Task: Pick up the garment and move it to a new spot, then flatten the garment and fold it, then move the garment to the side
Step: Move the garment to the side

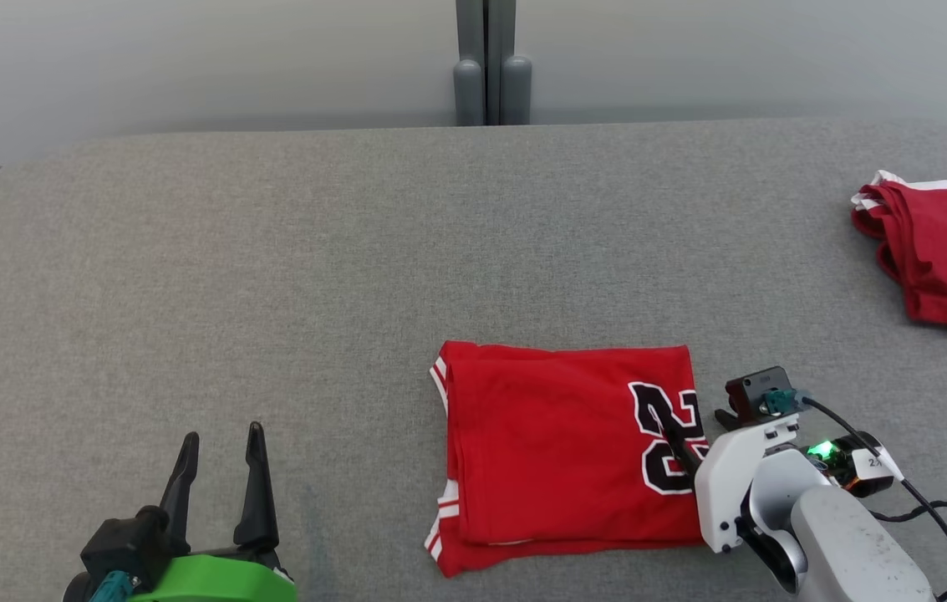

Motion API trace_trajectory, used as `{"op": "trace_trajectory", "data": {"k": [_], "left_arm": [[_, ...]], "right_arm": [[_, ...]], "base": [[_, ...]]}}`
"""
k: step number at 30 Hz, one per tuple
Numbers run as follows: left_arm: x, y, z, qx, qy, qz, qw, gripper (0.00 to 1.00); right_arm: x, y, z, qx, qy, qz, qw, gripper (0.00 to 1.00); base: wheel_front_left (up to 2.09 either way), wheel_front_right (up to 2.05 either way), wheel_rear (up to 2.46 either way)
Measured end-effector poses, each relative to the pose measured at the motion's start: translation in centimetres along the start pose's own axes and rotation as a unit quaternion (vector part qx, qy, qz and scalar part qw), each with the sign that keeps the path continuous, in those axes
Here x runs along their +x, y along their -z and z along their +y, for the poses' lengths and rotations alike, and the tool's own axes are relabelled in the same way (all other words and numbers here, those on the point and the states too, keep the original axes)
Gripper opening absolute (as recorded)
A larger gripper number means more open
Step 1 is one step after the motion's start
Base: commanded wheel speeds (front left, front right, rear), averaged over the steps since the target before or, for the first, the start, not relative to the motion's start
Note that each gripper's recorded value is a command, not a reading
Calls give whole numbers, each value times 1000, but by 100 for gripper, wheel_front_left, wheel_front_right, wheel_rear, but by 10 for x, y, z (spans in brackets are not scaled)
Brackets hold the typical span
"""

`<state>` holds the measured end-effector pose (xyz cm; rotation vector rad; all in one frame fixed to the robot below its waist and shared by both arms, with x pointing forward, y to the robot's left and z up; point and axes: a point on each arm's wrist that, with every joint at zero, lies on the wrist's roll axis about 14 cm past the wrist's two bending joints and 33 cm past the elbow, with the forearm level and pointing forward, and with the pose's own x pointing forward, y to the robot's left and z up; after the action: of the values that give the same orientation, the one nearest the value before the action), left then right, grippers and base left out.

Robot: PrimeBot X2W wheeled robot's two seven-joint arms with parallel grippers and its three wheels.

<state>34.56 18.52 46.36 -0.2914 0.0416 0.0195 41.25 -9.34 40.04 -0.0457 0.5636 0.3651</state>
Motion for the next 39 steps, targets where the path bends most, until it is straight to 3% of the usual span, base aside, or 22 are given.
{"op": "trace_trajectory", "data": {"k": [4, 5, 6, 9, 17, 27, 33, 39], "left_arm": [[1, 4, 5, 1, -8, 7, 1000, 100], [2, 5, 5, 1, -8, 9, 1000, 100], [2, 7, 5, 1, -8, 11, 1000, 100], [6, 10, 1, 1, -2, 16, 1000, 100], [24, 12, -27, 4, 45, 17, 999, 100], [61, 24, -87, 3, 138, 26, 990, 100], [80, 42, -133, 8, 206, 41, 978, 100], [89, 67, -170, 6, 262, 67, 963, 100]], "right_arm": [[11, 2, 16, -5, -26, 12, 1000, 100], [13, 3, 19, -8, -32, 15, 999, 76], [15, 3, 20, -10, -35, 16, 999, 42], [20, 1, 25, -16, -43, 14, 999, 0], [21, -23, -3, -6, -11, -30, 999, 0], [-14, -37, -104, 6, 109, -62, 992, 0], [-47, -34, -154, 21, 179, -76, 981, 0], [-72, -22, -181, 38, 224, -78, 971, 0]], "base": [[0, 0, 0], [0, 0, 0], [0, 0, 0], [0, 0, 0], [0, 0, 0], [0, 0, 0], [0, 0, 0], [0, 0, 0]]}}
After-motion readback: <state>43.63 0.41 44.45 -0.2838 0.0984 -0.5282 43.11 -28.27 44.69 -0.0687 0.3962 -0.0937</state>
